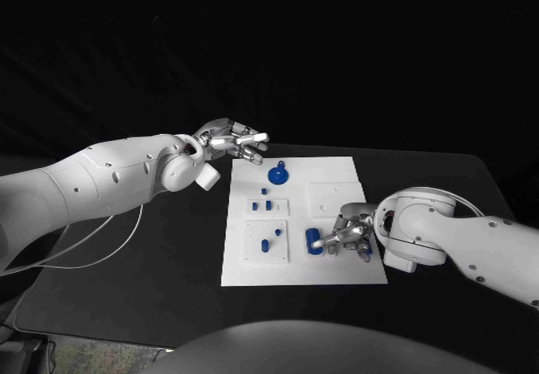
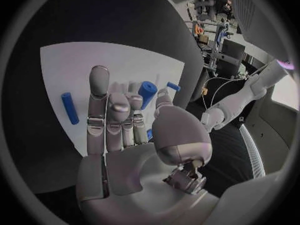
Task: Assemble the parts on the task board
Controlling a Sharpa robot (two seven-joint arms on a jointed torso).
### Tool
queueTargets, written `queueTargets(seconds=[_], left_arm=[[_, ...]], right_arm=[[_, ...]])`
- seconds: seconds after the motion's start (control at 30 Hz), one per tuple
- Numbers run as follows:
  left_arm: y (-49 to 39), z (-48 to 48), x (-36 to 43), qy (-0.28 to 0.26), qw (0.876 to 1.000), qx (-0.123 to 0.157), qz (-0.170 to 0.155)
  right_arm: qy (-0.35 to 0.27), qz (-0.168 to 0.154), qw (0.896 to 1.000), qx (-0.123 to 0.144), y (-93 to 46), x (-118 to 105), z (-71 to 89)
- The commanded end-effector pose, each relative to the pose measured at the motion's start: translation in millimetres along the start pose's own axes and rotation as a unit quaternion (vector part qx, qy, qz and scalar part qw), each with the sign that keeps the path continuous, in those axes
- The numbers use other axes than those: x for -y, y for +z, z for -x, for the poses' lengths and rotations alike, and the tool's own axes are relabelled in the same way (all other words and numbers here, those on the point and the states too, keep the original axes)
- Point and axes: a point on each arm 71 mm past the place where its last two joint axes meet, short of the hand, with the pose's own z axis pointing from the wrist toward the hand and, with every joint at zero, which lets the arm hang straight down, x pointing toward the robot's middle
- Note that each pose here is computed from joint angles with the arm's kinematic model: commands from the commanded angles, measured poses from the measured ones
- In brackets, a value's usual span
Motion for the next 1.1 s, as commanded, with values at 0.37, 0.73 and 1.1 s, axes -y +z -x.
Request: queueTargets(seconds=[0.37, 0.73, 1.1], left_arm=[[1.4, -2.2, 0.2, -0.001, 1.0, -0.009, 0.0], [1.3, -2.4, -0.6, -0.001, 1.0, -0.012, 0.003], [1.2, -2.3, -1.7, -0.001, 1.0, -0.014, 0.006]], right_arm=[[-0.021, 0.014, 1.0, -0.005, 2.6, -4.2, -0.8], [-0.016, 0.003, 1.0, -0.001, 11.1, 0.6, 1.5], [-0.021, -0.007, 0.999, -0.031, 18.8, 4.0, -5.5]])
